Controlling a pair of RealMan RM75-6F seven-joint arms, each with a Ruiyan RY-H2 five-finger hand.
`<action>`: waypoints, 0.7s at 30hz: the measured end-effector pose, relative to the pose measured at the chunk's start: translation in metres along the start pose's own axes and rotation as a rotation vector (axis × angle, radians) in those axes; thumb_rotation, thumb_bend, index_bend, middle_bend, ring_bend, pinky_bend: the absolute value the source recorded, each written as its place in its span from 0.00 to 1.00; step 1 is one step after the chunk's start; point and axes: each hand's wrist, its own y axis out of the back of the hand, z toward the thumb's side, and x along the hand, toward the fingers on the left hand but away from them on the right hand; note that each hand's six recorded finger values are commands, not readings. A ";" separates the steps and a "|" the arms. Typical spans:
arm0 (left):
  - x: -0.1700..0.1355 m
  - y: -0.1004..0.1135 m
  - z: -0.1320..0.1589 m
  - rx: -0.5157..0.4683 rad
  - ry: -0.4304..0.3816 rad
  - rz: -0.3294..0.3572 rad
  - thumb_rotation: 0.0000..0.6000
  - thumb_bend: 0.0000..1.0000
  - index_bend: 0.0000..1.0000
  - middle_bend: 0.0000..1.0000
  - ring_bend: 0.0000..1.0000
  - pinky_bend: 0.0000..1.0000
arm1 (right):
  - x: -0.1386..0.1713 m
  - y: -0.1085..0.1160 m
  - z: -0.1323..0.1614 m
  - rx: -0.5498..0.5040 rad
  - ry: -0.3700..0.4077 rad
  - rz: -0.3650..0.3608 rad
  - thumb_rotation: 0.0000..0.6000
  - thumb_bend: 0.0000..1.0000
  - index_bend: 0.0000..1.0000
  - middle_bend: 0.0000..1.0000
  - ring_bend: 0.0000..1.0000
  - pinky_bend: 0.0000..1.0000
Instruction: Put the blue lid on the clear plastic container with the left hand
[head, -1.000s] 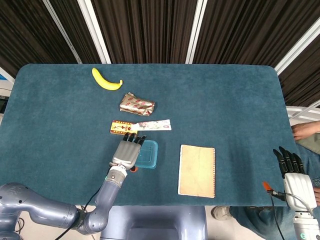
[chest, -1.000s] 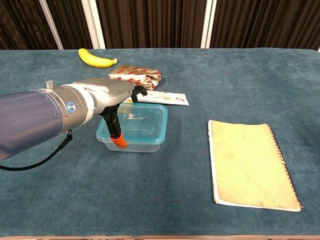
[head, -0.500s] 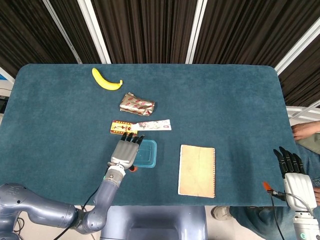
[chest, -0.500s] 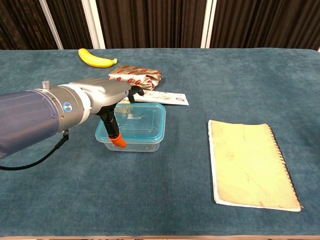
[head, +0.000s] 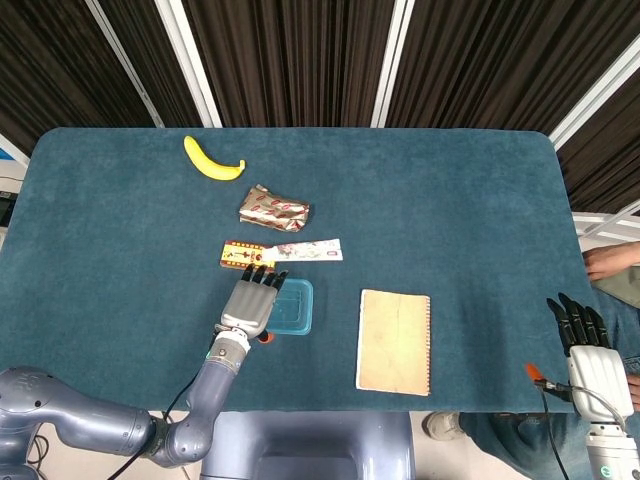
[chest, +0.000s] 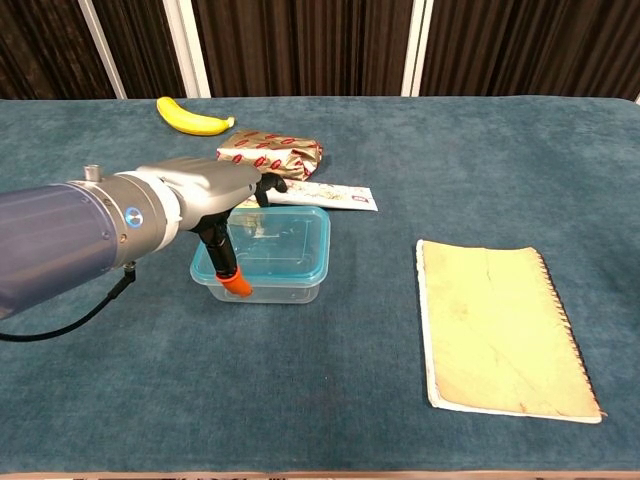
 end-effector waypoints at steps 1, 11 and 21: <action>0.000 0.001 0.001 0.001 -0.002 0.002 1.00 0.11 0.04 0.10 0.00 0.00 | 0.000 0.000 0.000 0.000 0.000 0.000 1.00 0.27 0.02 0.00 0.00 0.00; -0.008 0.002 0.004 0.040 -0.023 -0.002 1.00 0.07 0.00 0.05 0.00 0.00 | 0.000 0.000 0.000 0.001 0.000 0.001 1.00 0.27 0.02 0.00 0.00 0.00; -0.021 0.014 0.014 0.047 -0.074 0.044 1.00 0.08 0.04 0.12 0.00 0.00 | 0.000 0.000 0.000 0.000 0.000 0.001 1.00 0.27 0.02 0.00 0.00 0.00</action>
